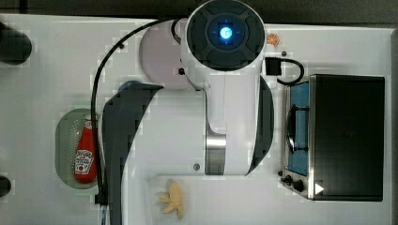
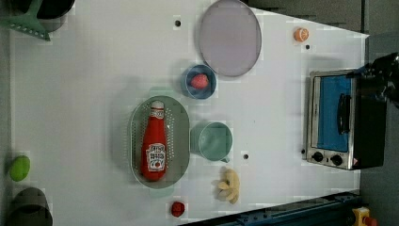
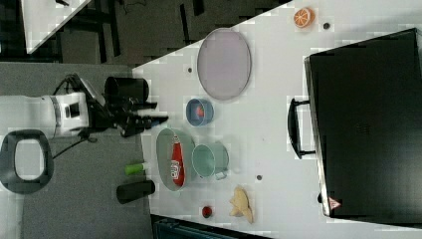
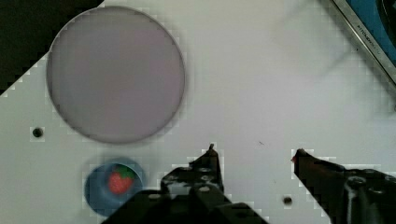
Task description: Pick ketchup from strainer and place it on the table
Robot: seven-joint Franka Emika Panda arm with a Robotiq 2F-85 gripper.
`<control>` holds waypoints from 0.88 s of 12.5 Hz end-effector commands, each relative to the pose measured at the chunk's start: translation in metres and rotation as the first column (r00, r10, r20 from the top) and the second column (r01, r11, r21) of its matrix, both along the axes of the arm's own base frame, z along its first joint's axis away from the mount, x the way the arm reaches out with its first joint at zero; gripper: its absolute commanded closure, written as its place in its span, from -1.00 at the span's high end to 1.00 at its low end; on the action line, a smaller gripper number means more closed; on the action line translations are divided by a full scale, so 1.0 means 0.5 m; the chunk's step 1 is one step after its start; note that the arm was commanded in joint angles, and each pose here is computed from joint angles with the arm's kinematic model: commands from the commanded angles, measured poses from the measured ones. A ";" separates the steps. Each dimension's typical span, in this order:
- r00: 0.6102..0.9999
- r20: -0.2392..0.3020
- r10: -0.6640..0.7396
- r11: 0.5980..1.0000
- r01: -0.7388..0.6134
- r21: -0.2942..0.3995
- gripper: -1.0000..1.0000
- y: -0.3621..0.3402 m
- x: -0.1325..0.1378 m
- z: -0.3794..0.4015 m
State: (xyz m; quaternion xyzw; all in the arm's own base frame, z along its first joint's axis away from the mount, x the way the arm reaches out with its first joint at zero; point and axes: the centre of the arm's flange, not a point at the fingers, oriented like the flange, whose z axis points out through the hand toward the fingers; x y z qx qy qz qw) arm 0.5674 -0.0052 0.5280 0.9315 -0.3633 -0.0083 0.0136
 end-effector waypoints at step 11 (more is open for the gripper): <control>0.973 -0.032 0.230 0.972 -0.231 -0.044 1.00 0.430 -0.199 0.051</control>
